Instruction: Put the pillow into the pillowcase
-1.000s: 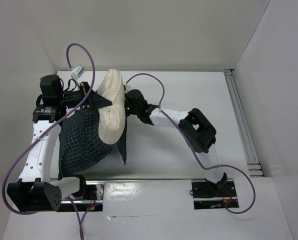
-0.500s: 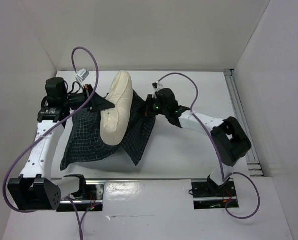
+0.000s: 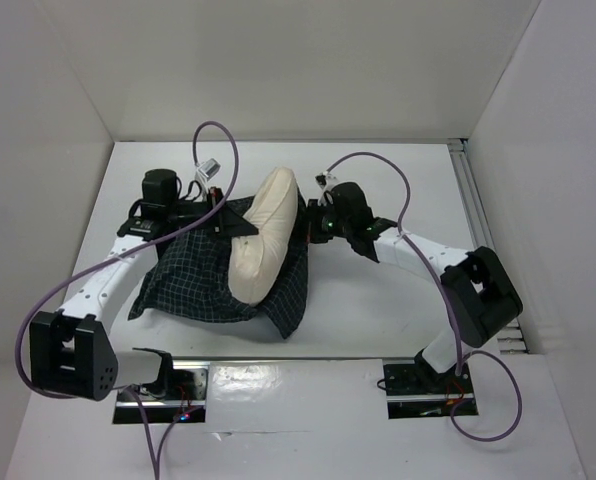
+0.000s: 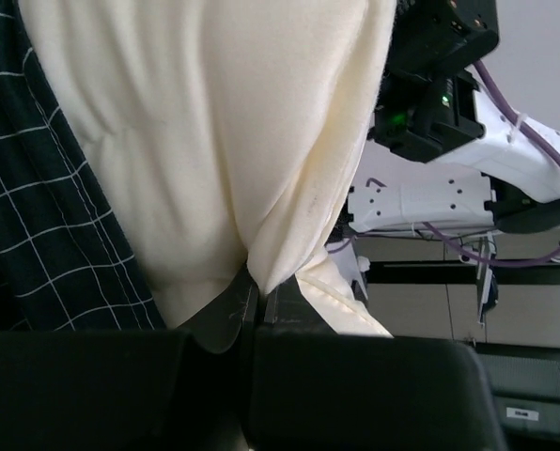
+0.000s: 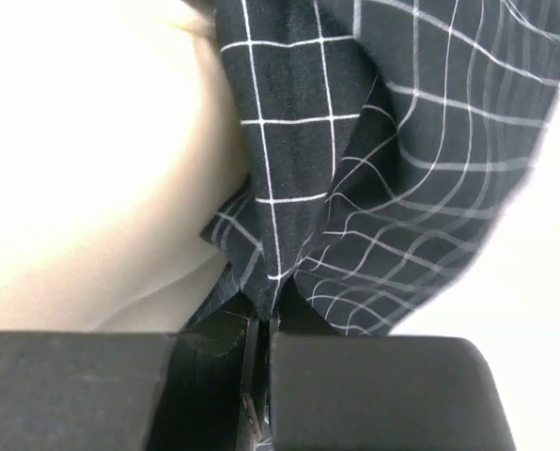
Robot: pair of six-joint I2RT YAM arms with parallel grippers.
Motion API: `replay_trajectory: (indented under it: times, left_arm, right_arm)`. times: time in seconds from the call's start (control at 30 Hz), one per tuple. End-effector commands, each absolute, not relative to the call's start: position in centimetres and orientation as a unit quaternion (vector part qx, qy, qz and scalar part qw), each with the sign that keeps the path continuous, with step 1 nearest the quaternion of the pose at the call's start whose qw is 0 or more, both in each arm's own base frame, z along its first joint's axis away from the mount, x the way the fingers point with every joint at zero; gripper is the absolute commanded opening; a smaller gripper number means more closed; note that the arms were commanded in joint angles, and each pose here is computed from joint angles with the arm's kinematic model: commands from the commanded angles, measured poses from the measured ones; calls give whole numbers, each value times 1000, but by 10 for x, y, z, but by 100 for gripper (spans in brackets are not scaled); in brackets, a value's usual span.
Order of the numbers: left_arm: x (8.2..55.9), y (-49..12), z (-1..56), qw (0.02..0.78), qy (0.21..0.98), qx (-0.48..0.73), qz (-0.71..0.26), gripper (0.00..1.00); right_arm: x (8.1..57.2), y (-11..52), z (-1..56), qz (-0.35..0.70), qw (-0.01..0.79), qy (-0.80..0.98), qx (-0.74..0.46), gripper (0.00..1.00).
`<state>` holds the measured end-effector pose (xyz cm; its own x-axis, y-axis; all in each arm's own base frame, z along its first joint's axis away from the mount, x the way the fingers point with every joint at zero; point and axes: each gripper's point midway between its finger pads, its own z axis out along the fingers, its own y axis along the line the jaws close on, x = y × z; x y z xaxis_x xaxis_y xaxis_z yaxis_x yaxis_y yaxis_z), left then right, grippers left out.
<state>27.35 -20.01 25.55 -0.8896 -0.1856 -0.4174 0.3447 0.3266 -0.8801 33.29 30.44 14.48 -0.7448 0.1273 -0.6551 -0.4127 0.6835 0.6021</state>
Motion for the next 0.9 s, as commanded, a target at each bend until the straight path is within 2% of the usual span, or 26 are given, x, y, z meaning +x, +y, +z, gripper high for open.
replay_trajectory:
  times: [0.0, 0.07, 0.1, 0.13, 0.17, 0.2, 0.23, 0.3, 0.43, 0.57, 0.6, 0.63, 0.73, 0.77, 0.87]
  left_arm:
    - [314, -194, 228, 291, 807, 0, -514, 0]
    - [318, -199, 224, 290, 812, -7, -506, 0]
    - [323, -198, 228, 306, 807, -2, -505, 0]
    - [327, -198, 226, 306, 808, -11, -504, 0]
    - [330, -199, 223, 302, 808, -16, -505, 0]
    - [333, -200, 224, 304, 806, -19, -508, 0]
    - [331, -202, 222, 292, 806, -19, -515, 0]
    - [333, -203, 223, 291, 801, -20, -522, 0]
    - [331, -203, 233, 299, 797, -16, -525, 0]
    - [328, -204, 246, 303, 793, 1, -528, 0]
    - [328, -204, 246, 303, 793, 1, -528, 0]
    - [324, -205, 251, 300, 790, 3, -535, 0]
    - [321, -208, 272, 309, 776, 24, -550, 0]
    - [317, -209, 278, 310, 773, 29, -553, 0]
    - [316, -202, 299, 324, 766, 32, -554, 0]
  right_arm:
    - [359, 284, 177, 368, 414, 830, -63, 0]
    - [360, 283, 171, 363, 408, 836, -54, 1]
    - [360, 281, 169, 358, 406, 839, -51, 6]
    - [365, 274, 163, 342, 411, 845, -22, 19]
    - [369, 269, 155, 326, 409, 852, -5, 25]
    - [370, 262, 147, 310, 407, 859, 13, 35]
    - [376, 251, 135, 286, 409, 866, 38, 20]
    - [384, 245, 119, 263, 407, 872, 63, 0]
    - [392, 246, 106, 226, 410, 881, 66, 0]
    - [388, 284, 131, 299, 411, 861, 9, 1]
    - [387, 294, 126, 308, 399, 864, -2, 7]
    - [383, 309, 128, 321, 393, 861, -21, 18]
    - [377, 344, 135, 369, 375, 848, -56, 33]
    - [376, 354, 140, 388, 370, 842, -61, 42]
    - [376, 373, 131, 411, 351, 839, -69, 52]
